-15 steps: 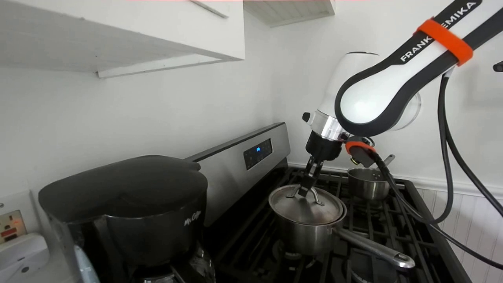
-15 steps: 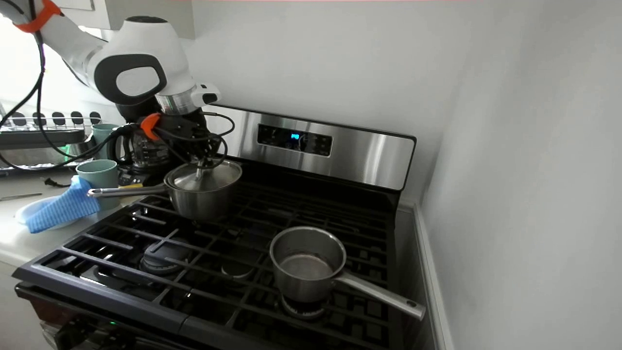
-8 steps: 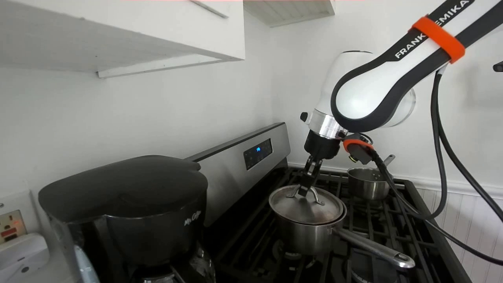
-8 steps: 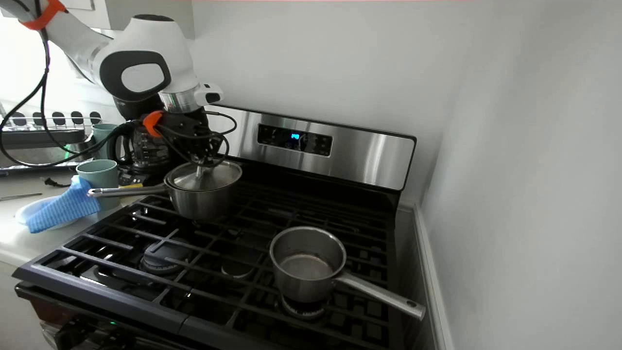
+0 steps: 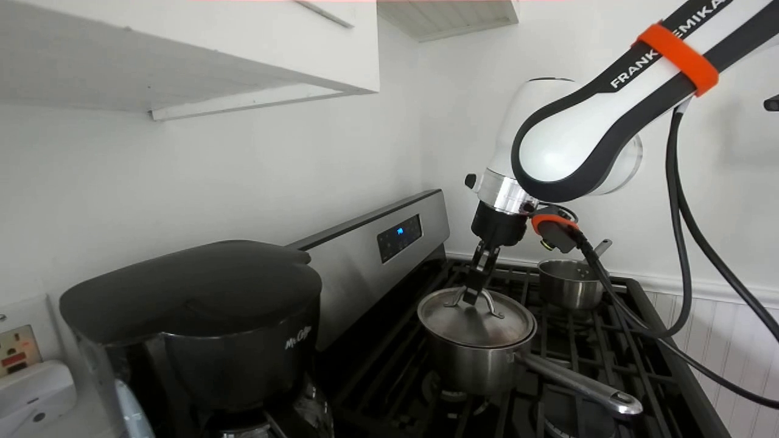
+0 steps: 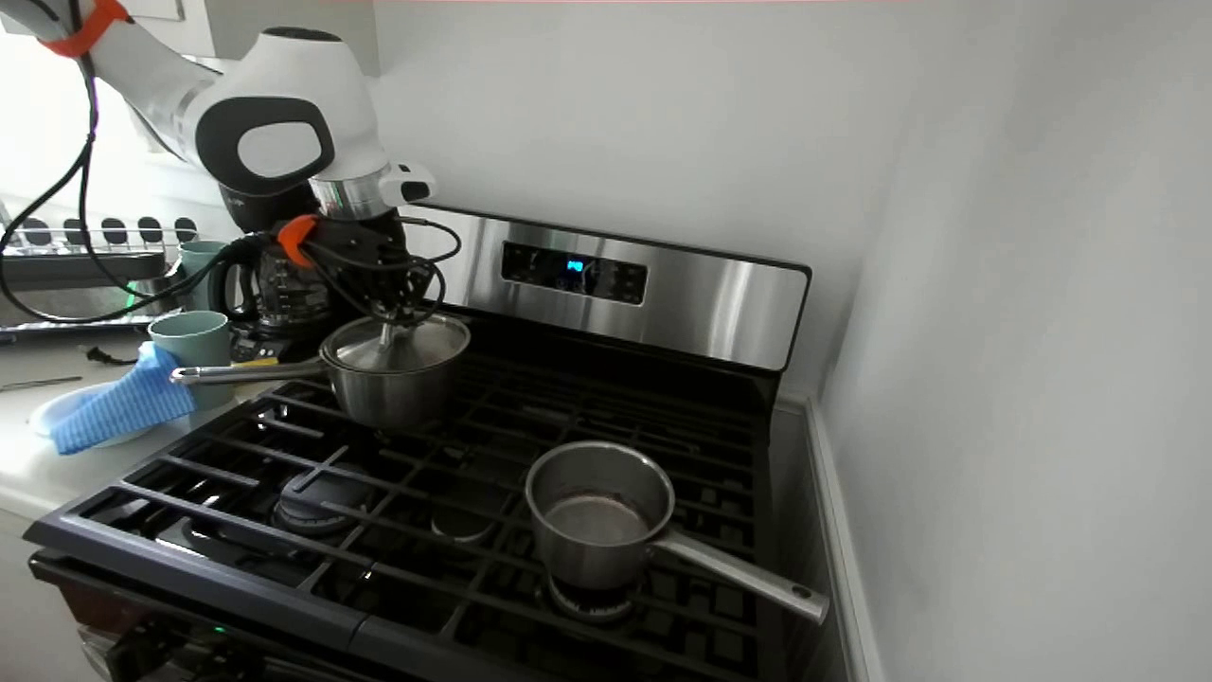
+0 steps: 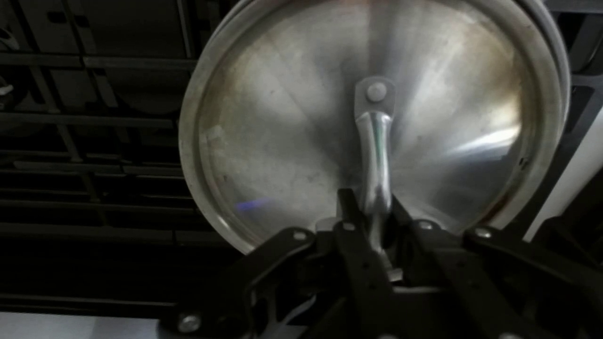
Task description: Move the lid from the pot on the right front to the pot on the left back of the stove, then use a blue cloth to move the pot on the right backwards
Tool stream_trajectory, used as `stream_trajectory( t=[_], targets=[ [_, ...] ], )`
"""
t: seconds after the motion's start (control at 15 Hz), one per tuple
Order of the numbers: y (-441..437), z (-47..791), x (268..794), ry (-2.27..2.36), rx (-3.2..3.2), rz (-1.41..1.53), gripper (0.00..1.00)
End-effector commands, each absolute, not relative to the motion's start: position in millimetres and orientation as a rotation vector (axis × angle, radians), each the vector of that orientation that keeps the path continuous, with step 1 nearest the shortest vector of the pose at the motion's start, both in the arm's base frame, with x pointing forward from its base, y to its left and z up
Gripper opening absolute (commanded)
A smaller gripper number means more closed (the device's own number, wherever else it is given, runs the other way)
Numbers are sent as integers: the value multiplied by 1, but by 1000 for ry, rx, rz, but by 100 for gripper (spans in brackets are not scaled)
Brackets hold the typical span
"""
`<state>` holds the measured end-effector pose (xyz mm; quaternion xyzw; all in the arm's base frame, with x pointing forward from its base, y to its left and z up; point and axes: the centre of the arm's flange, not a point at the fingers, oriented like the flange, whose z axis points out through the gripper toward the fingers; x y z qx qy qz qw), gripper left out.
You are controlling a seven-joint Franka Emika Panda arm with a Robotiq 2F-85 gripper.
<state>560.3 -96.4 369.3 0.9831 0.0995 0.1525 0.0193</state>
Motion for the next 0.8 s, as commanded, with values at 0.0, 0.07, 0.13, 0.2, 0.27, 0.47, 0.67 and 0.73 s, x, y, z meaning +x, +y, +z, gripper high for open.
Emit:
stream_trajectory(
  t=[0.0,0.07,0.13,0.2,0.27,0.47,0.67,0.73],
  targets=[
    [-98,363,560,283,3066,436,4],
    [-98,363,559,281,3068,431,4],
    [-98,361,558,279,3068,422,4],
    [-98,360,557,278,3067,416,4],
    [-98,360,556,275,3072,407,4],
    [-98,360,556,263,3081,394,4],
    [-100,357,555,249,3092,359,4],
    [-100,357,555,244,3090,361,4]
  ],
)
